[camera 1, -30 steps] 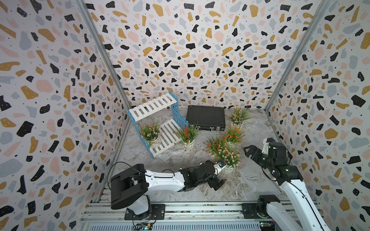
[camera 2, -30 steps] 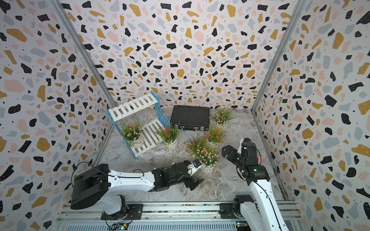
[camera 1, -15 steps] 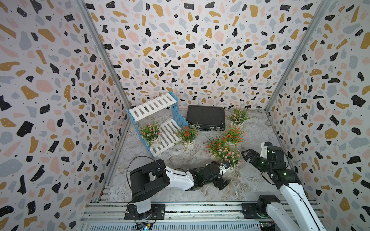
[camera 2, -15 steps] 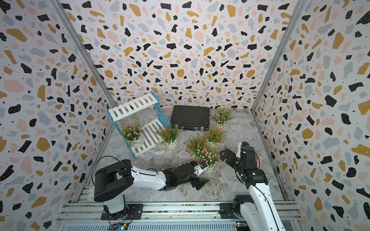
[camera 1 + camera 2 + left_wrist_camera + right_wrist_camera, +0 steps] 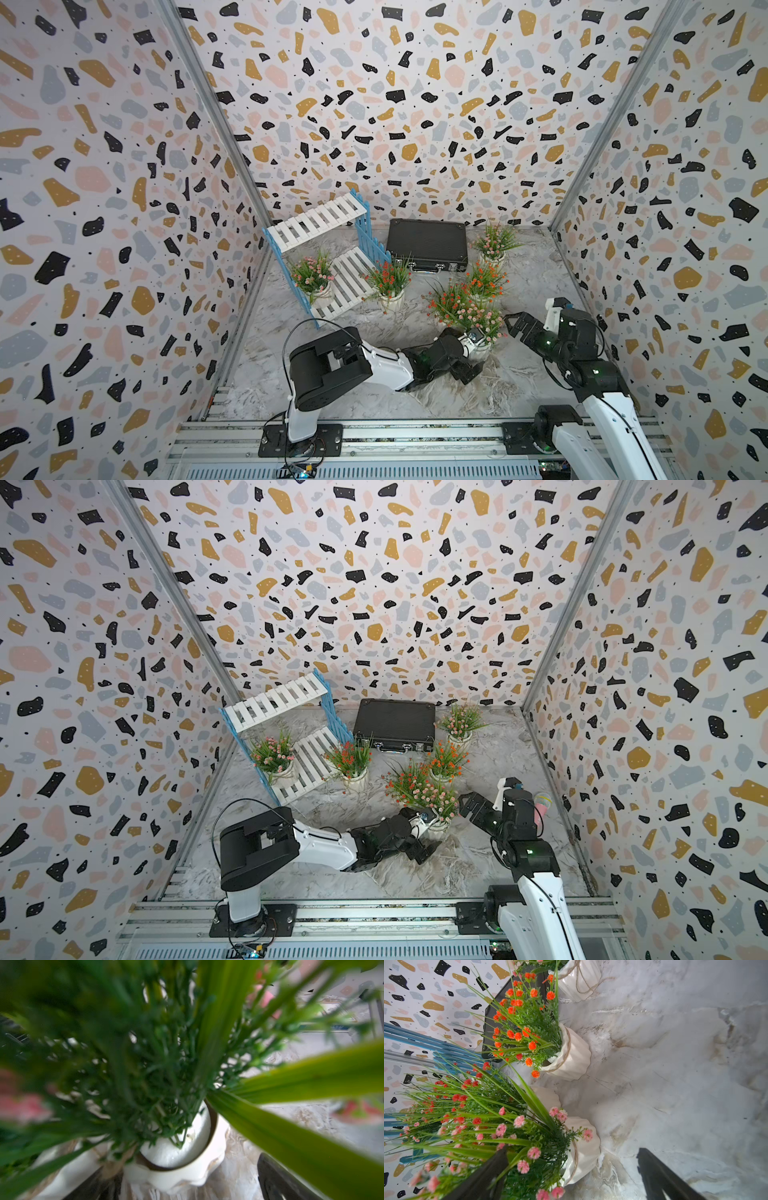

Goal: Place the baby's breath potted plants on the rack by color
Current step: Pick up the baby's breath potted plant from the center of the board, then place the baby's breath potted plant on the rack.

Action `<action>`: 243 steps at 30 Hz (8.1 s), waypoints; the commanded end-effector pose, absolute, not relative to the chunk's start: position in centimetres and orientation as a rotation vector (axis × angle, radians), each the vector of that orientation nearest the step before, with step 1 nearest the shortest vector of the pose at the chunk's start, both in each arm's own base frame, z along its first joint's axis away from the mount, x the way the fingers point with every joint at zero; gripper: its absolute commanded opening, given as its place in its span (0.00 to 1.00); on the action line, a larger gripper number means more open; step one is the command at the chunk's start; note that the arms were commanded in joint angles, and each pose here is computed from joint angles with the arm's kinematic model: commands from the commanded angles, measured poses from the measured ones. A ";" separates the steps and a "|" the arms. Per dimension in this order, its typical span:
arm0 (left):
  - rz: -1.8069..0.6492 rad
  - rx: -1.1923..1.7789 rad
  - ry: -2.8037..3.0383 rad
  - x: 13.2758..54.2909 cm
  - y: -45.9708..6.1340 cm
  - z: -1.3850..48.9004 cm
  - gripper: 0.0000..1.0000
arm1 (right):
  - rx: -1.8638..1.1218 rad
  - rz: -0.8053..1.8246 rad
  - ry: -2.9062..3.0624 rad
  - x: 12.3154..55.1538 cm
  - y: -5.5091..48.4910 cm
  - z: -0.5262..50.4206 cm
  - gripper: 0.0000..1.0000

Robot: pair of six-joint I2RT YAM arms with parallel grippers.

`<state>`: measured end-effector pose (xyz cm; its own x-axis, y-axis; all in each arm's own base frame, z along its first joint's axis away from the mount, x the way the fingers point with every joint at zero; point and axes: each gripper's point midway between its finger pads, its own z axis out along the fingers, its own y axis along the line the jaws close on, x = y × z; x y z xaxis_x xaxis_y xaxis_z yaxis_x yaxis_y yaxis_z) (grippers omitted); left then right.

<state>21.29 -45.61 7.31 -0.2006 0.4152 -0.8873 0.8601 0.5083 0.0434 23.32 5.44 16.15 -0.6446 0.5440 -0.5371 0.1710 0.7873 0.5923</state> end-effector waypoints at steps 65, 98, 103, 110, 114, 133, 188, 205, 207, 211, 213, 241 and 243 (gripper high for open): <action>-0.739 0.886 1.777 27.7 -52.5 8.9 0.91 | 0.493 0.476 2.104 21.7 2.8 20.9 0.99; -0.786 0.952 1.769 19.9 -46.4 16.0 0.85 | 0.458 0.384 2.047 21.6 1.6 22.8 0.99; -0.778 0.896 1.780 18.9 -43.6 18.6 0.85 | 0.454 0.390 2.044 21.6 1.7 22.9 0.99; -0.723 0.803 1.830 18.4 -38.7 21.9 0.85 | 0.440 0.400 2.053 21.7 2.0 22.8 0.99; -0.621 0.710 1.871 19.3 -34.9 24.1 0.85 | 0.422 0.418 2.066 22.0 2.4 22.5 0.99; -0.238 0.147 1.910 30.0 -16.9 30.9 0.86 | 0.319 0.476 2.133 23.5 4.0 20.0 0.98; 0.006 -0.132 1.775 52.6 -10.1 23.6 0.87 | 0.269 0.463 2.145 24.1 4.3 17.3 0.98; 0.016 -0.246 1.795 54.6 -8.1 18.7 0.87 | 0.265 0.462 2.155 24.3 4.3 16.5 0.98; 0.016 -0.254 1.797 54.8 -8.0 18.2 0.88 | 0.267 0.463 2.161 24.3 4.3 16.2 0.98; 0.021 -0.277 1.791 55.3 -7.5 17.7 0.87 | 0.270 0.468 2.162 24.3 4.4 15.9 0.98; 0.009 -0.287 1.789 55.6 -7.5 17.6 0.87 | 0.269 0.465 2.166 24.3 4.4 15.8 0.98; -0.134 -0.231 1.930 49.8 -9.3 19.6 0.99 | 0.352 0.375 2.262 28.8 3.2 16.4 0.99; -0.148 -0.211 1.947 49.2 -9.7 20.0 0.99 | 0.379 0.356 2.242 30.0 2.8 17.1 0.99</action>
